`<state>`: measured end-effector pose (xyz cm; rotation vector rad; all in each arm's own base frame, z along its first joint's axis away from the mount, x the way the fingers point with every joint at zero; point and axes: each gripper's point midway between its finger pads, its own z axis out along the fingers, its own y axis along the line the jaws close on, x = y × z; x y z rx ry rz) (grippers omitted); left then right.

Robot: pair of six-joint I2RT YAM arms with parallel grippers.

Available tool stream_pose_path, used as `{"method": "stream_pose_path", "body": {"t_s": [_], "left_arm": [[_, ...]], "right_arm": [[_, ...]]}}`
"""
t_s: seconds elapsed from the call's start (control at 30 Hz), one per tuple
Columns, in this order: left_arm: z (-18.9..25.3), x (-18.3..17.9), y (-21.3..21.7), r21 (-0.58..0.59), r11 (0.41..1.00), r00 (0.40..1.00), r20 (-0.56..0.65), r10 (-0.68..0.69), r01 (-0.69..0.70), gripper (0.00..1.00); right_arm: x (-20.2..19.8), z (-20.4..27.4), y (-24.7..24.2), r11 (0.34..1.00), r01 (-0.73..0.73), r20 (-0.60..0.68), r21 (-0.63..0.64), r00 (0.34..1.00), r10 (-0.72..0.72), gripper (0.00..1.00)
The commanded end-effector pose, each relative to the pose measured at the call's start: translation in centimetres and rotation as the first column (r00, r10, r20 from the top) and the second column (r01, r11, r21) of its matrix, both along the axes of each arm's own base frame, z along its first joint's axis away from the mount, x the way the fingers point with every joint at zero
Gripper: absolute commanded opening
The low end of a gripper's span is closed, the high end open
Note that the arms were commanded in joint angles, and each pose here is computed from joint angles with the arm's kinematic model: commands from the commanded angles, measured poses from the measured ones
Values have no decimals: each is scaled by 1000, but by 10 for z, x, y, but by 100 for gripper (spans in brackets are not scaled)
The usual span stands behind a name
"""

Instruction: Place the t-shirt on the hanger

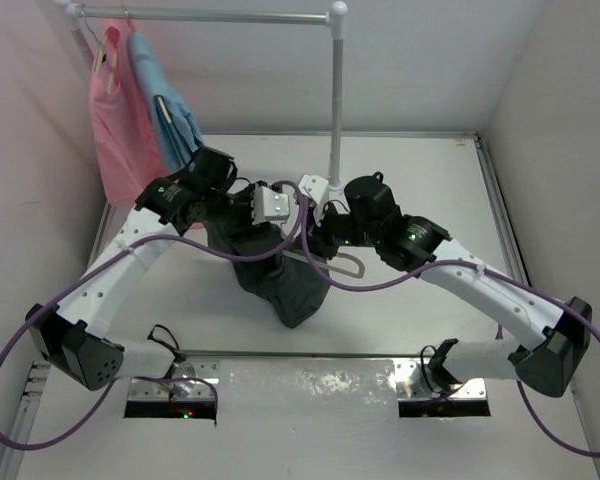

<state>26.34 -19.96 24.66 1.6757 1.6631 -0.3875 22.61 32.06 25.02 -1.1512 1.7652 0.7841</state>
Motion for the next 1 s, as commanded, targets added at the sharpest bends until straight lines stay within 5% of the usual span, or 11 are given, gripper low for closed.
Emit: {"method": "stream_pose_path", "body": {"t_s": [0.0,0.13,0.27,0.37,0.5,0.7,0.8,0.9,0.97], "left_arm": [[13,-7,5,-64,996,998,42,-53,56,49],[-7,-16,16,4,996,995,47,-92,92,78],[-6,13,24,9,998,994,99,56,-57,79],[8,21,26,-69,993,991,87,100,-94,99],[11,9,17,-95,995,997,73,4,3,100],[-25,3,23,8,996,996,10,-93,93,80],[-30,5,23,20,995,995,1,-97,97,55],[-27,5,22,16,996,996,-10,-89,89,3],[-24,5,24,16,997,997,-17,-72,73,0]], "right_arm": [[-6,39,10,991,-48,88,126,995,37,0],[-4,31,12,991,-35,67,132,997,27,0],[-5,30,16,988,-35,46,154,999,28,0],[-7,25,13,990,-38,38,137,999,33,0],[-12,25,12,989,-54,45,138,998,48,0],[-15,36,12,984,-75,63,161,996,65,0],[-16,40,11,983,-79,69,167,995,68,0],[-15,38,10,984,-71,73,161,996,59,0],[-13,33,9,987,-58,71,150,996,48,0]]}}
